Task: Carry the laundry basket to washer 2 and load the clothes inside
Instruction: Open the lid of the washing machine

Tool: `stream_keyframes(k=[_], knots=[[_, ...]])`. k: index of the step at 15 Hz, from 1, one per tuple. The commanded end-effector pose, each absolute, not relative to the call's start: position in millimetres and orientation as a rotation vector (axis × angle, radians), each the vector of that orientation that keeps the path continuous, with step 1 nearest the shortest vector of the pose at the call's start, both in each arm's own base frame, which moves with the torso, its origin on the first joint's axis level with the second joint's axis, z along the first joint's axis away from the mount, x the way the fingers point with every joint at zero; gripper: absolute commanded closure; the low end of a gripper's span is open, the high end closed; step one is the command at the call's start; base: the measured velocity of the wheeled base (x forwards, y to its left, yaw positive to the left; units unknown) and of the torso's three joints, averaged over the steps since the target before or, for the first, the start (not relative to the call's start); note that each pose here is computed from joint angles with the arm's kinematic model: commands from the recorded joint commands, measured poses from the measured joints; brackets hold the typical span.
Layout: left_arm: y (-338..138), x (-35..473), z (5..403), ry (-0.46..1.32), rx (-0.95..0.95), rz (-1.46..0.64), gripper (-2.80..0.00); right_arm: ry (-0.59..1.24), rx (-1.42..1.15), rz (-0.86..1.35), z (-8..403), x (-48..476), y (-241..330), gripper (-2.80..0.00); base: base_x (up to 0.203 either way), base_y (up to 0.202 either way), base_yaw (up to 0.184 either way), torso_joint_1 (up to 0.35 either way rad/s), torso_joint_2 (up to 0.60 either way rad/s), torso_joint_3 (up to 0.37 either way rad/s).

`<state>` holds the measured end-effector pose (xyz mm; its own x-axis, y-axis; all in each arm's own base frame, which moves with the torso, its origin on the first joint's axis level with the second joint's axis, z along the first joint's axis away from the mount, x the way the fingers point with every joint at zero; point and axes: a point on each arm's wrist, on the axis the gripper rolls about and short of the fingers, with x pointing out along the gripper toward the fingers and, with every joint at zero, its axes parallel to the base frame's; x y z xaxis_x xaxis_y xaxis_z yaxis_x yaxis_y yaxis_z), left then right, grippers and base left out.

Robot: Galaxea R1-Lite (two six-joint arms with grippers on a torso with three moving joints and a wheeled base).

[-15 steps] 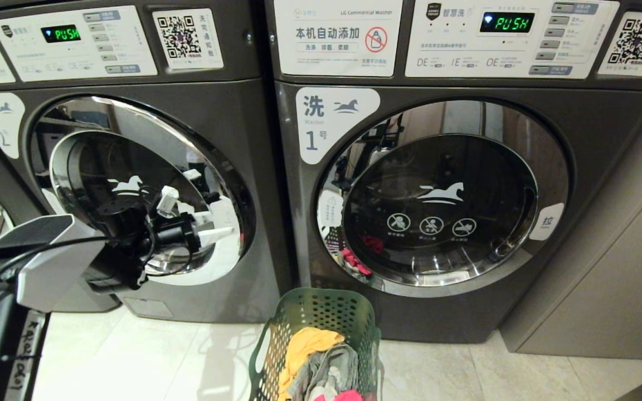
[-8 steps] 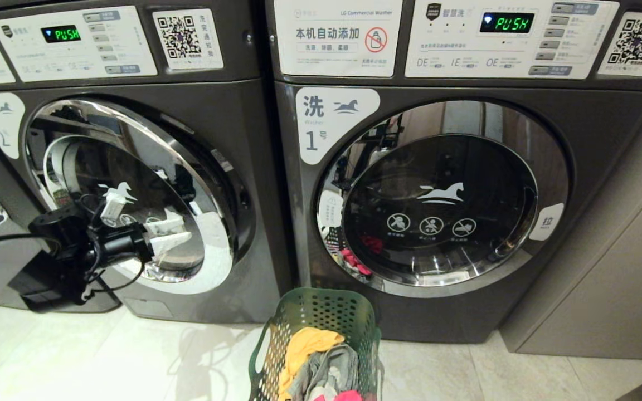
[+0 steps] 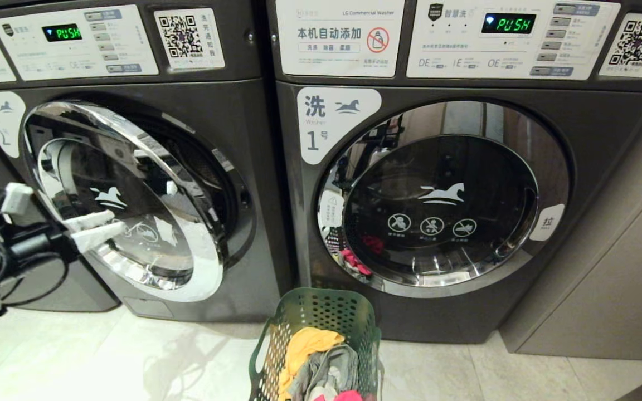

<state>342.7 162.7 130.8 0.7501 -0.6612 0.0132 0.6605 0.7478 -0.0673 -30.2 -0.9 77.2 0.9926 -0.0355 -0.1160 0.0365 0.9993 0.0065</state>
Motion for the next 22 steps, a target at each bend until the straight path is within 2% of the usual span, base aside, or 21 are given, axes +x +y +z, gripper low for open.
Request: stream_keyframes(k=[1,5,8,9,13,16,18,20,22], knots=[[150,294,198,-0.091,0.043,-0.694,-2.80,0.118,0.008,-0.036,77,-30,-1,0.00,0.000,0.000,0.000,0.000,0.00,0.000],[113,205,288,-0.259,0.151,-0.585,-2.80,0.118,0.008,-0.036,77,-30,-1,0.00,0.000,0.000,0.000,0.000,0.00,0.000],[85,158,326,-0.347,0.189,-0.549,-2.80,0.118,0.008,-0.036,77,-30,-1,0.00,0.000,0.000,0.000,0.000,0.00,0.000],[78,148,328,-0.336,0.168,-0.545,0.00,0.118,0.008,-0.036,77,-30,-1,0.00,0.000,0.000,0.000,0.000,0.00,0.000],[73,151,317,-0.177,-0.042,-0.544,0.00,0.118,0.008,-0.036,77,-30,-1,0.00,0.000,0.000,0.000,0.000,0.00,0.000],[83,175,323,-0.177,-0.143,-0.362,0.00,0.118,0.008,-0.036,77,-30,-1,0.00,0.000,0.000,0.000,0.000,0.00,0.000],[71,194,323,-0.201,-0.167,-0.252,0.00,0.118,0.008,-0.036,77,-30,-1,0.00,0.000,0.000,0.000,0.000,0.00,0.000],[65,210,307,-0.151,-0.086,0.055,0.00,0.118,0.008,-0.036,77,-30,-1,0.00,0.000,0.000,0.000,0.000,0.00,0.000],[57,219,280,0.066,0.060,0.348,0.00,0.118,0.008,-0.036,77,-30,-1,0.00,0.000,0.000,0.000,0.000,0.00,0.000]])
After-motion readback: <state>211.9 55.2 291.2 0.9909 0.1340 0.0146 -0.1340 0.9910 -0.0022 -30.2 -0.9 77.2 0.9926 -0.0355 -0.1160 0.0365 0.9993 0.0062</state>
